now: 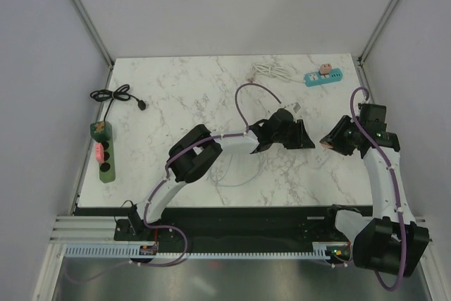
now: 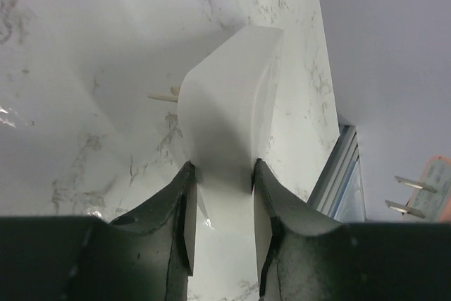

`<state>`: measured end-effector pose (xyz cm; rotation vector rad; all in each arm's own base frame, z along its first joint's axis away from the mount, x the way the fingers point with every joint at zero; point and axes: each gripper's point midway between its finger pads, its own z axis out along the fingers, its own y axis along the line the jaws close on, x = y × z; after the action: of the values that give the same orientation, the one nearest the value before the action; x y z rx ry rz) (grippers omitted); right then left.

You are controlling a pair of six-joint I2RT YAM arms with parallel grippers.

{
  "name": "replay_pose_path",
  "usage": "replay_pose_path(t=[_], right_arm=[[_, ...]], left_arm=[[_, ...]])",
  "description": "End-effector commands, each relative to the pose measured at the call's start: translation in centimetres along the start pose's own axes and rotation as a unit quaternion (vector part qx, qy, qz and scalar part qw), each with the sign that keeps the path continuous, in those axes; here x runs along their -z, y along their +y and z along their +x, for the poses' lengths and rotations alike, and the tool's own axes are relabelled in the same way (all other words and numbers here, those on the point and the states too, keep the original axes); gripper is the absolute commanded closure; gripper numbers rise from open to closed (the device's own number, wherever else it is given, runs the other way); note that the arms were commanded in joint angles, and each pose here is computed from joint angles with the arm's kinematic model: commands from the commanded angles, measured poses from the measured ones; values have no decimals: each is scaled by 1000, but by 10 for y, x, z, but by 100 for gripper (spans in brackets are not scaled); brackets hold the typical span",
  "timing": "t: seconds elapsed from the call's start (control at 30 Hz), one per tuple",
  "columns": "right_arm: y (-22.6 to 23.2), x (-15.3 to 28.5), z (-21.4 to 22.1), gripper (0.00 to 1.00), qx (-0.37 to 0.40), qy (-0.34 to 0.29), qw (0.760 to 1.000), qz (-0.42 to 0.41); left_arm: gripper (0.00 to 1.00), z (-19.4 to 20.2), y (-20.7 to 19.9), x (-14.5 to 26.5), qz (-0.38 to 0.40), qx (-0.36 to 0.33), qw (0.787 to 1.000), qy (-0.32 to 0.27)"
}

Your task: Pull the plug off the socket

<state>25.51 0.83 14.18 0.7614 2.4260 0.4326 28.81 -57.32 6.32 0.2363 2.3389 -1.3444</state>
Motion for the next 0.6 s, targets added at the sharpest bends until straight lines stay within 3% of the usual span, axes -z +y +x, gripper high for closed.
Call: replay_pose_path(t=[0.0, 0.07, 0.17, 0.37, 0.57], right_arm=[[2, 10, -6, 100, 9, -21, 1000, -3], [2, 11, -4, 100, 9, -19, 1000, -3], [3, 16, -3, 100, 9, -23, 1000, -6], [3, 26, -1, 100, 14, -28, 1000, -2], [8, 34, -4, 99, 21, -37, 999, -12]], left_arm=[[54, 27, 6, 2, 4, -38, 997, 60], [35, 26, 0, 4, 14, -39, 997, 58], [22, 27, -8, 7, 35, -45, 996, 66], [11, 22, -21, 30, 62, -49, 995, 59], [9, -23, -54, 93, 96, -53, 994, -6]])
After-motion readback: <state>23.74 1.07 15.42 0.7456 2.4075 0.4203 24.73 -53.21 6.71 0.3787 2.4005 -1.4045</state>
